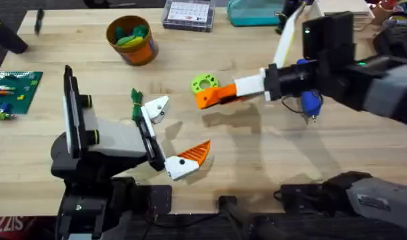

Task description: Pick up the gripper from the table and insert it into the empty holder that is missing its gripper. Then pick up a screw, insert it into the mounting hole, and use the screwdriver to tighten it. Finally, clean up the table by picking up the vegetable and placing it into the bucket.

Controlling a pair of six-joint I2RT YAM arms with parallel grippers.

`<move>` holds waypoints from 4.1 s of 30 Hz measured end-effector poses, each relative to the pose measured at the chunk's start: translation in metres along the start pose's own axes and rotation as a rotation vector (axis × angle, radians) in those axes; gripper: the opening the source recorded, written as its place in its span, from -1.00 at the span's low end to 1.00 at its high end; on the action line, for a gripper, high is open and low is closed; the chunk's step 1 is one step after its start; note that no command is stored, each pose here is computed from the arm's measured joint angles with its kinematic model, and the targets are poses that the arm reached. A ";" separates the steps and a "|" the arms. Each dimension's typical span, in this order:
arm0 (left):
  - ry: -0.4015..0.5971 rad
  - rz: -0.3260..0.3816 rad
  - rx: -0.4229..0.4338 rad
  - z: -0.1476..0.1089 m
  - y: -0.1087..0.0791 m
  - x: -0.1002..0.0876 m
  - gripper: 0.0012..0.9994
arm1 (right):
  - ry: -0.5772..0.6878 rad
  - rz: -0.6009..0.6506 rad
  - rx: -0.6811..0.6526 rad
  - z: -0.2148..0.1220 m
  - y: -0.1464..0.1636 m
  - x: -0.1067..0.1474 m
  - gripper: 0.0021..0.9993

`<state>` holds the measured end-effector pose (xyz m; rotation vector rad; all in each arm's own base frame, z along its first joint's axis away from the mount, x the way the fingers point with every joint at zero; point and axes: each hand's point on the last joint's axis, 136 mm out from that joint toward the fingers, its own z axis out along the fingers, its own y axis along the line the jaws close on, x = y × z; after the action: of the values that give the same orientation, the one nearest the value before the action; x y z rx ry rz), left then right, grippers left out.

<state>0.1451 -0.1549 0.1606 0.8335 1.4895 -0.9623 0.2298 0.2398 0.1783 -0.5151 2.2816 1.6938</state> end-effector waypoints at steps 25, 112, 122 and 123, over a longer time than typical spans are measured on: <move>0.000 0.000 0.001 0.000 0.000 0.000 0.97 | 0.226 0.136 -0.301 0.046 0.024 0.017 -0.99; -0.002 -0.065 -0.057 -0.001 0.011 0.000 0.97 | 0.120 0.303 -0.262 0.112 0.016 -0.006 -0.99; -0.005 -0.073 -0.076 -0.002 0.014 0.000 0.97 | 0.091 0.304 -0.248 0.116 0.015 -0.009 -0.99; -0.005 -0.073 -0.076 -0.002 0.014 0.000 0.97 | 0.091 0.304 -0.248 0.116 0.015 -0.009 -0.99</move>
<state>0.1571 -0.1474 0.1591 0.7262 1.5519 -0.9551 0.2309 0.3556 0.1608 -0.3086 2.3199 2.1583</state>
